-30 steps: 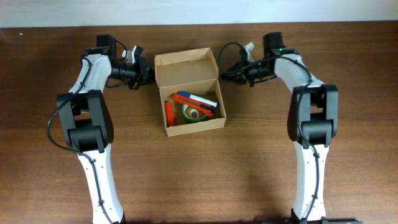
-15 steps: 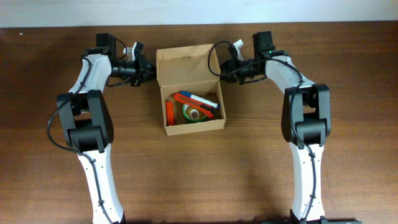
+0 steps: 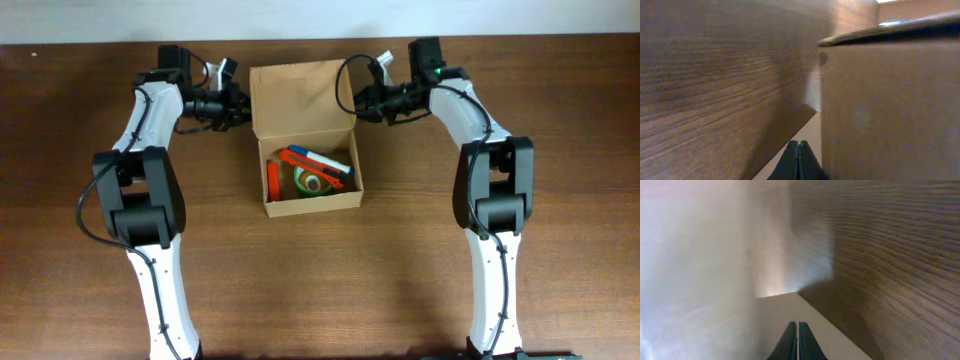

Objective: Pack container
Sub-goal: 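Grip the lid edges with both grippers and lift the lid upright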

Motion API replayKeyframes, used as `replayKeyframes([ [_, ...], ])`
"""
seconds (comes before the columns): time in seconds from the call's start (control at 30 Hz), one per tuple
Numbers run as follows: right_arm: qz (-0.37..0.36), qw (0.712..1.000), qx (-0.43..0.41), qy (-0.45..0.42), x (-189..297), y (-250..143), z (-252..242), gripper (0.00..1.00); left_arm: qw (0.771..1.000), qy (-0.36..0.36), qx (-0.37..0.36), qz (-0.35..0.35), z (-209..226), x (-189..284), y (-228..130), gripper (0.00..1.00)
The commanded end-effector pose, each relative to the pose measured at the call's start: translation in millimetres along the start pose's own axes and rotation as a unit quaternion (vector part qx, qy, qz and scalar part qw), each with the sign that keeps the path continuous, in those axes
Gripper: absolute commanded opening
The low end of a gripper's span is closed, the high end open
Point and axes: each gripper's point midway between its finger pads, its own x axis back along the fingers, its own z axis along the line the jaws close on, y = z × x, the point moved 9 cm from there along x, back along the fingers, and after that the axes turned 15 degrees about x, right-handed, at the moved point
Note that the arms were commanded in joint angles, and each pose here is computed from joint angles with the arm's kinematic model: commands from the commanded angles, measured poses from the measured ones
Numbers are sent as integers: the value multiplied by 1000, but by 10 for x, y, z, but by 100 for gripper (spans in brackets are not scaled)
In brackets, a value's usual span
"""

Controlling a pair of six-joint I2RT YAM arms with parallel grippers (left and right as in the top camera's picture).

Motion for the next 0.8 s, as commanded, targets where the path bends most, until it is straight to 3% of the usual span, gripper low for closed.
replayKeyframes([
  [0.0, -11, 989, 110, -95, 272, 200, 375, 4, 995, 11, -88, -42, -558, 296, -56, 1],
  [0.33, 8, 971, 168, -170, 612, 315, 845, 4, 989, 26, -137, -58, -941, 434, -223, 2],
  [0.53, 24, 966, 171, -193, 654, 273, 887, 4, 987, 52, -144, -37, -962, 328, -340, 2],
  [0.77, 61, 941, 200, -265, 589, 193, 1038, 4, 984, 81, -157, -23, -1054, 226, -470, 2],
])
